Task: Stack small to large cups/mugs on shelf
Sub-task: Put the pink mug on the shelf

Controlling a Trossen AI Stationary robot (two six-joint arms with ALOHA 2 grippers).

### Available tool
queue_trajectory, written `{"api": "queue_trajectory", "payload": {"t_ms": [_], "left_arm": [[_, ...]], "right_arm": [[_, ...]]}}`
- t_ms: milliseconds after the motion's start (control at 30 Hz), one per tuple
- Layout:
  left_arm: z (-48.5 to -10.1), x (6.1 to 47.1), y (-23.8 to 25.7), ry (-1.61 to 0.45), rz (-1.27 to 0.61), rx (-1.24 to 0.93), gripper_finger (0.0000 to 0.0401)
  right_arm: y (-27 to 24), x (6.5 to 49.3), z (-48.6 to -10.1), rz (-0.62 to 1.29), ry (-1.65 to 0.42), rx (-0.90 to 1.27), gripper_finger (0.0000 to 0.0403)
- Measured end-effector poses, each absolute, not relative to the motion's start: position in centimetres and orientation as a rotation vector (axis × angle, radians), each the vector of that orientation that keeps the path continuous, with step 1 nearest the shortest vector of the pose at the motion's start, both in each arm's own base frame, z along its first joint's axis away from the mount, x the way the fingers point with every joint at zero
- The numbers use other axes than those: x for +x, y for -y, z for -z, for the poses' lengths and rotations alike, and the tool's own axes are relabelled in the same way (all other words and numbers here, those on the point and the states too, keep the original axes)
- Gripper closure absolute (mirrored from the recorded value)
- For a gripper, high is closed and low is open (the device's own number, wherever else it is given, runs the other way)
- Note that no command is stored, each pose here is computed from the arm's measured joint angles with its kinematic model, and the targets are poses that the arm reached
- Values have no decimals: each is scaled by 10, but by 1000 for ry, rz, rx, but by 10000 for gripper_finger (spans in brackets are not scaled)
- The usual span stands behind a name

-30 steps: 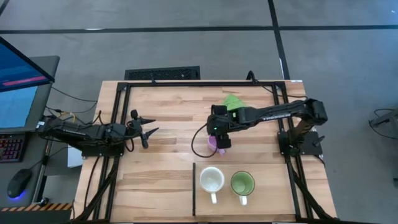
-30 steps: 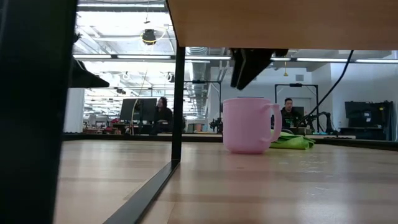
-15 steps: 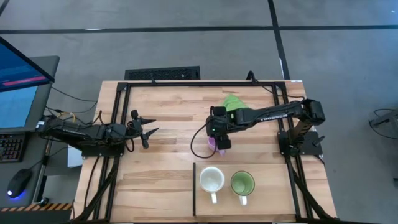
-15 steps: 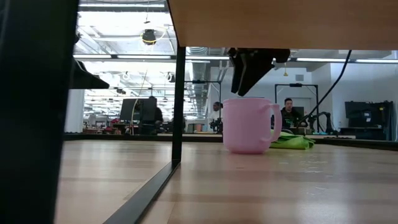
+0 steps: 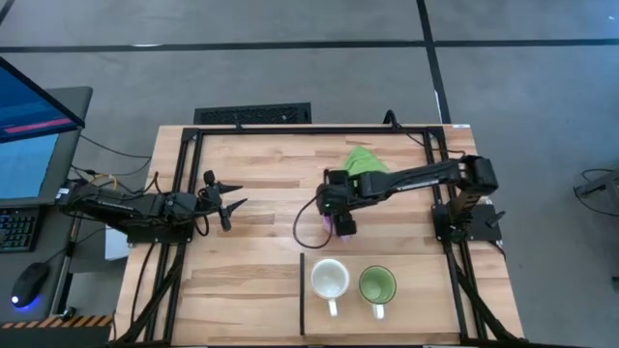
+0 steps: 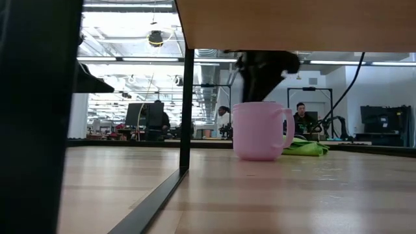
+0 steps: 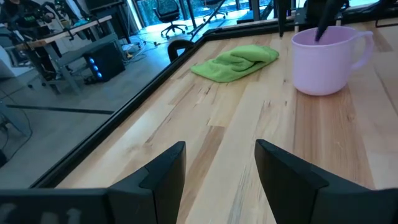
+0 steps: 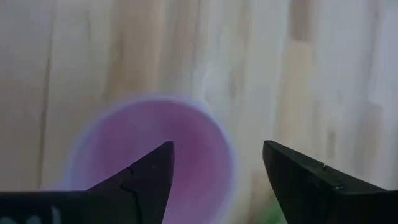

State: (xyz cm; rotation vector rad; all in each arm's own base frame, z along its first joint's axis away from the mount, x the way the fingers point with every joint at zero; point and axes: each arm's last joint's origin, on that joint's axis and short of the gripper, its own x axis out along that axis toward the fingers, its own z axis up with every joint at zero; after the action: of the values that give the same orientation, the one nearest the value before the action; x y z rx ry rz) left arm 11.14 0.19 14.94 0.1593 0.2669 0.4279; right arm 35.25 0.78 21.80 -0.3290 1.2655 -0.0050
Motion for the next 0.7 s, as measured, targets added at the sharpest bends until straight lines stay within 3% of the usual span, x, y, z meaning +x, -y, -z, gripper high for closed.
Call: {"api": "queue_trajectory", "payload": {"t_ms": [700], "left_arm": [[-149, 112, -3, -268, -455, 179, 216]], "right_arm": [[1, 358, -200, -13, -1318, -298, 133]]}}
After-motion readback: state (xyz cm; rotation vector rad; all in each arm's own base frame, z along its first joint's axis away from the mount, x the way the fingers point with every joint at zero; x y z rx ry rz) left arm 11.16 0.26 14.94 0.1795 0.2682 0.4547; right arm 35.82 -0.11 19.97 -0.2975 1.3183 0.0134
